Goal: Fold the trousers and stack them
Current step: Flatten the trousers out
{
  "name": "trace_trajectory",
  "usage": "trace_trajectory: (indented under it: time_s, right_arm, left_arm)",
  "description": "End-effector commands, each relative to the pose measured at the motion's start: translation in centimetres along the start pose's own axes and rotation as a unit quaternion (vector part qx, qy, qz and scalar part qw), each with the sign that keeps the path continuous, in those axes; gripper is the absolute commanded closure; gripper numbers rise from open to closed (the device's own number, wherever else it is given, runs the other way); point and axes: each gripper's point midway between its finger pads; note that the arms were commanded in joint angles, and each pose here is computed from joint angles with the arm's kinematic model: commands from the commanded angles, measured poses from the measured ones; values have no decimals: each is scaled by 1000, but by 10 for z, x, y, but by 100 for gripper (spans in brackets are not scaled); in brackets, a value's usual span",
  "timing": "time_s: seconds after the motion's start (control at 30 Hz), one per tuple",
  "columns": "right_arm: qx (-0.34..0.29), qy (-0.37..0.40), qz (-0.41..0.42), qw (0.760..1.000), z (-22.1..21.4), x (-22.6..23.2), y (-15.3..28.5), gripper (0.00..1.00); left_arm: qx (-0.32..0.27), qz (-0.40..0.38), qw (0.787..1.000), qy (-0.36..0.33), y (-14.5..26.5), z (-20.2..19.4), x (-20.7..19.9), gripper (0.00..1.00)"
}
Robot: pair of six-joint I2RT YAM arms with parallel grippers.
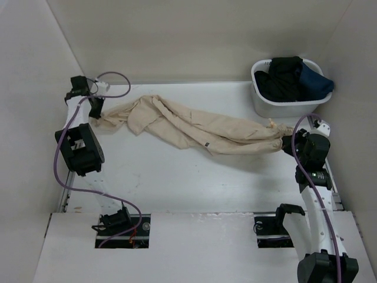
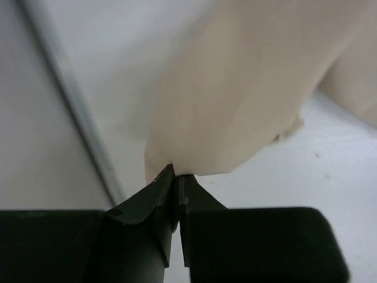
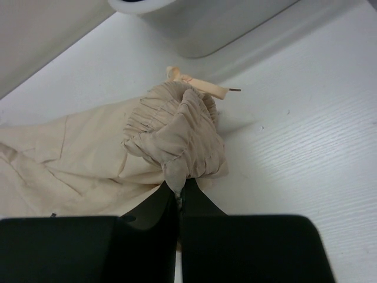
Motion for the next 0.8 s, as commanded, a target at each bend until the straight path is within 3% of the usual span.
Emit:
trace_trajectory:
  time_s: [0.0,0.1,0.17,0.23,0.37,0.5,0.63,0.77]
  right_arm:
    - [-34,6,14,999,18,5,2,99]
    - [-26,5,17,1000,14,7,0,99]
    - [-21,4,21,1000,12,9,-2,99]
    - [-18,2,22,1000,12,9,-3,99]
    - [-20,2,25,999,14,11,-1,99]
    - [-22,0,21,1000,12,7,1,98]
    - [-17,1,22,1000,9,8,-1,98]
    - [-12,0,19,1000,7,7,-3,98]
  left_arm:
    - [-118,88,989,-3,70,77,48,93]
    - [-140,112,984,-17,79,102,59,83]
    - [-148,121,981,-29,74,117,58,68]
    - [-155,117,980,-49,67,129,47,46]
    - [-197,92,972,-90,88,155,0,42]
    - [-224,-23,954,-197,111,143,-117,36]
    - [-150,-43,943,-294,67,94,-173,38]
    - [-114,-18,947,-300,20,84,-176,39]
Point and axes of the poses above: each gripper's point midway between its finger pads, its own y axis back along the fingers, its own x axis along the line the jaws close on, z = x × y, and after that the axes turned 1 degree about y, right-handed
